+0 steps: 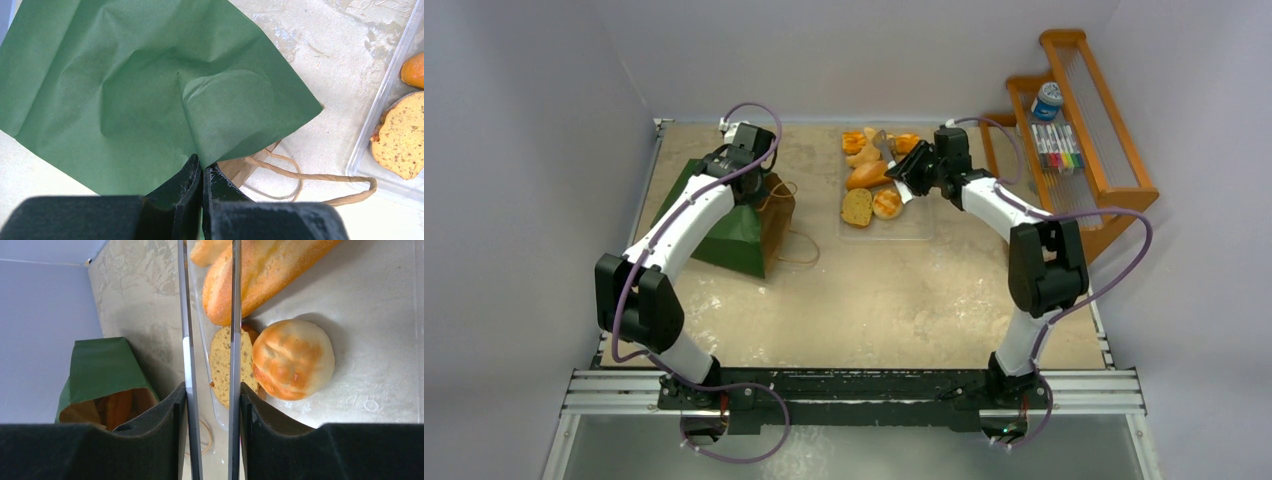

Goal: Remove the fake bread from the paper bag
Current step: Place the fake bread in the container.

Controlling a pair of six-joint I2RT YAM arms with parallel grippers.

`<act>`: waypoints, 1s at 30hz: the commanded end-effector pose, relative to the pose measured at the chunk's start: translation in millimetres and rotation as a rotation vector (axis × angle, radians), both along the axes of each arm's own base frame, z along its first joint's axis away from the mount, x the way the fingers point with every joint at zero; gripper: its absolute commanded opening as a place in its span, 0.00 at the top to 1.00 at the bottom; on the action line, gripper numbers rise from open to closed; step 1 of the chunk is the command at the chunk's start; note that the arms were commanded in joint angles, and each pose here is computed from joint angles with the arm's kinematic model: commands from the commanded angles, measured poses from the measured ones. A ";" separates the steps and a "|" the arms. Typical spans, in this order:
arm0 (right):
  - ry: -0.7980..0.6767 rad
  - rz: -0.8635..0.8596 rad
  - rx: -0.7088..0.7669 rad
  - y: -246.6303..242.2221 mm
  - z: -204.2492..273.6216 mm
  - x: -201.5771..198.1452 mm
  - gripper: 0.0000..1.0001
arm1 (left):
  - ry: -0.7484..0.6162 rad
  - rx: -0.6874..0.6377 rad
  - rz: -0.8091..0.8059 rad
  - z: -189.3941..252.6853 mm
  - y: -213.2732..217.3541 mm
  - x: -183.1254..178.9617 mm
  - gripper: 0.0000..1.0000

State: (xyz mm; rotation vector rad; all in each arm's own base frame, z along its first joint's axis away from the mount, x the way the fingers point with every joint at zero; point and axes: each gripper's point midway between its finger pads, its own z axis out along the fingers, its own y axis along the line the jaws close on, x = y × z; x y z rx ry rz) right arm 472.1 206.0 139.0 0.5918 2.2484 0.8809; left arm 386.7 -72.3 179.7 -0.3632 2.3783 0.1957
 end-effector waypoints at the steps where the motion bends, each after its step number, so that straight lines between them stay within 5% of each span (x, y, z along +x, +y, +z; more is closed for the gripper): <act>1: -0.104 -0.012 0.023 -5.5 43.3 0.1 0.60 | -0.051 -0.010 0.006 17.7 2.8 9.0 1.00; 18: -0.170 -0.045 -0.011 -24.9 75.2 -15.8 0.61 | -0.060 0.001 0.017 26.9 7.8 3.5 1.00; 30: -0.235 0.028 -0.054 -31.3 79.7 -81.0 0.66 | -0.076 -0.021 -0.006 30.4 1.7 8.6 1.00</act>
